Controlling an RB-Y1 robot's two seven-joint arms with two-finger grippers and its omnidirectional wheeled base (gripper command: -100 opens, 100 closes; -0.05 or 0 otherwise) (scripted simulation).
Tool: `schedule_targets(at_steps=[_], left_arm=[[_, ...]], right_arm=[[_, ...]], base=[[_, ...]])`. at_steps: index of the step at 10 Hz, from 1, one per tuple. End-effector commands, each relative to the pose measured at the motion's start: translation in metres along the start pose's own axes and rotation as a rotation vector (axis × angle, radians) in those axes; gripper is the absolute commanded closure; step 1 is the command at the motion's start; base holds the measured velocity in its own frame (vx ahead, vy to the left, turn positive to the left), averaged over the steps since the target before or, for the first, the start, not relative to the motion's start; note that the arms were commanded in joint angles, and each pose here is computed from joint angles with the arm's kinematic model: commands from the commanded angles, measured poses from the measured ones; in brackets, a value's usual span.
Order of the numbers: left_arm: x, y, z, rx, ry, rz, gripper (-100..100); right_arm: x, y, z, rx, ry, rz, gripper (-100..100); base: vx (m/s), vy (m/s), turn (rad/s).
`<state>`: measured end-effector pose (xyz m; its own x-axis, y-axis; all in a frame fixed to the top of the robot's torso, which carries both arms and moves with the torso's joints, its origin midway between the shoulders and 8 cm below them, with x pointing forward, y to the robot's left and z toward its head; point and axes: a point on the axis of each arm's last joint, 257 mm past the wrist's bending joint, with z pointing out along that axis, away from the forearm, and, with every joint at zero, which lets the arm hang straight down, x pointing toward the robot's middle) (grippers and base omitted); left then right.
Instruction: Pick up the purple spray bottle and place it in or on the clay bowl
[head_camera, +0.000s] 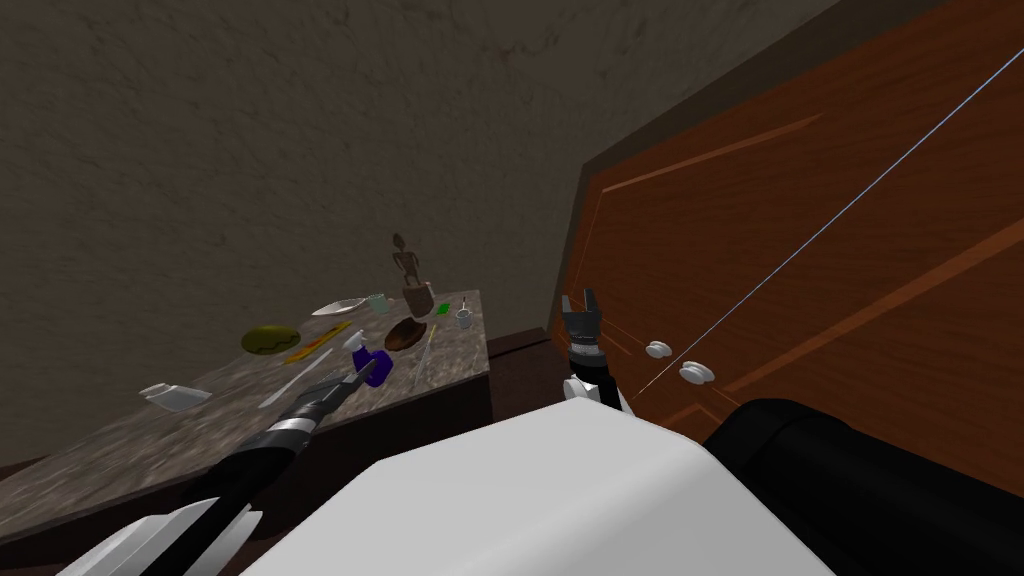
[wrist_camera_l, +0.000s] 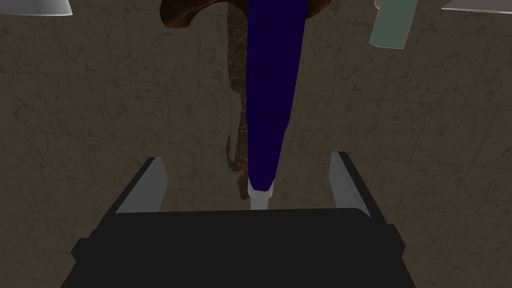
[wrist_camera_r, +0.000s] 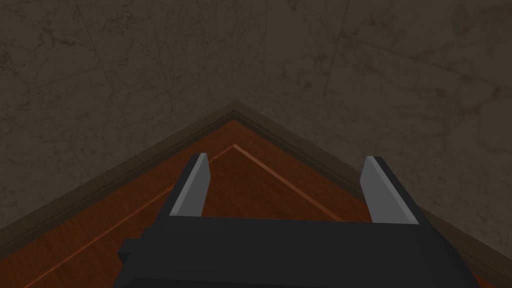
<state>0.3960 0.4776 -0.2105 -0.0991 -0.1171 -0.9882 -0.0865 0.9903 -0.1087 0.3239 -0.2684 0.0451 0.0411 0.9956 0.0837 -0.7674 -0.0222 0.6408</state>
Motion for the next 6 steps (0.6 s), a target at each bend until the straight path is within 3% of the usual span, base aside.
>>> schedule_targets(at_steps=[1, 2, 3, 4, 5, 6], left_arm=[[0.0082, 0.0111, 0.0008, -0.015, 0.03, 0.038, -100], [0.0135, 0.0194, 0.002, -0.025, 0.052, 0.071, -100], [0.0109, 0.015, 0.0022, -0.019, 0.039, 0.051, -100], [0.0115, 0.0161, 0.0021, -0.021, 0.042, 0.055, 0], [0.0114, 0.016, 0.0022, -0.02, 0.041, 0.054, -100], [0.0114, 0.016, 0.0022, -0.02, 0.041, 0.054, 100]], right_arm=[[0.0, 0.0, 0.0, 0.0, 0.0, 0.0, 0], [0.0, 0.0, 0.0, 0.0, 0.0, 0.0, 0], [0.0, 0.0, 0.0, 0.0, 0.0, 0.0, 0], [0.0, 0.0, 0.0, 0.0, 0.0, 0.0, 0], [0.0, 0.0, 0.0, 0.0, 0.0, 0.0, 0], [0.0, 0.0, 0.0, 0.0, 0.0, 0.0, 0]], base=[[0.048, -0.015, -0.028], [0.05, -0.01, -0.03], [0.023, -0.002, -0.005], [0.0, 0.0, 0.0], [0.0, 0.0, 0.0], [0.0, 0.0, 0.0]])
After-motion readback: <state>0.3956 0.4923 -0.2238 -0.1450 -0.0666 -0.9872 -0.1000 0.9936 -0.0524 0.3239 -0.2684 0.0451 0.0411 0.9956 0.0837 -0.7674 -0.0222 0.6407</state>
